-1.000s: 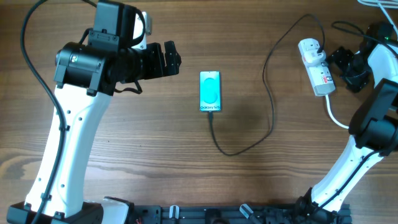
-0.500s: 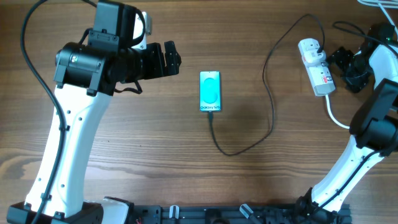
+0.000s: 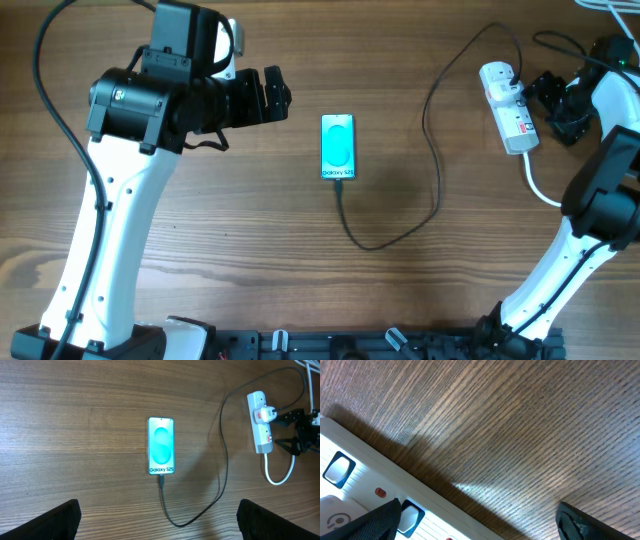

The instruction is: Plug charger to phone and switch on socket

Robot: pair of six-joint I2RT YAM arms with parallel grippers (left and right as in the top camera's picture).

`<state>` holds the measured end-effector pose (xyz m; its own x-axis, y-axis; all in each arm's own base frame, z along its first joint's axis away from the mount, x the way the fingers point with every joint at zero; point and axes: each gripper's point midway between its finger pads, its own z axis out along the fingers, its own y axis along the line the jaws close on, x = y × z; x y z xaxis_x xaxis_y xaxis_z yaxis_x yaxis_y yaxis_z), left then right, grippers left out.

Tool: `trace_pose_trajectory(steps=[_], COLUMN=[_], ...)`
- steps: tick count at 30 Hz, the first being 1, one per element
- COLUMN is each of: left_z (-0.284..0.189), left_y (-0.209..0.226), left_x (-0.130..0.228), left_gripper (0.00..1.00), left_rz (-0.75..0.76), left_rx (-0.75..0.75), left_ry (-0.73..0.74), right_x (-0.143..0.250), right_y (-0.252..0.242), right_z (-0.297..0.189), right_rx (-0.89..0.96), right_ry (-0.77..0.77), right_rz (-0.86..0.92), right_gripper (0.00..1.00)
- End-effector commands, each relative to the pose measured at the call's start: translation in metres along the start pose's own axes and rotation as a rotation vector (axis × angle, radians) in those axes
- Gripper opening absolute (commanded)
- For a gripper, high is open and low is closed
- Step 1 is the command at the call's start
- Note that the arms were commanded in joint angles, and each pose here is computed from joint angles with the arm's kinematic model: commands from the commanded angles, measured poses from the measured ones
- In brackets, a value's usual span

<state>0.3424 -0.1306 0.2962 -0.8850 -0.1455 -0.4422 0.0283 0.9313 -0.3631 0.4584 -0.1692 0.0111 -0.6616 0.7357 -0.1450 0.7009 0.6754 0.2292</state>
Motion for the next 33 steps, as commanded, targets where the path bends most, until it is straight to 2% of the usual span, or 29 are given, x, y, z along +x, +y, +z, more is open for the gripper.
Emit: trace_pose_trajectory(steps=[1, 25, 33], left_z=[-0.005, -0.005, -0.005], left_y=[0.003, 0.003, 0.003], left_x=[-0.002, -0.002, -0.002], left_gripper=[1.0, 1.0, 1.0], left_rz=[0.003, 0.003, 0.003], left_rx=[-0.007, -0.007, -0.007], left_ry=[-0.017, -0.017, -0.017], right_x=[0.026, 0.041, 0.029], right_y=[0.013, 0.016, 0.004], right_z=[0.021, 0.017, -0.039], right_rx=[-0.032, -0.055, 0.054], right_ry=[0.097, 0.166, 0.06], right_rz=[-0.053, -0.043, 0.022], right_gripper=[1.0, 1.0, 1.0])
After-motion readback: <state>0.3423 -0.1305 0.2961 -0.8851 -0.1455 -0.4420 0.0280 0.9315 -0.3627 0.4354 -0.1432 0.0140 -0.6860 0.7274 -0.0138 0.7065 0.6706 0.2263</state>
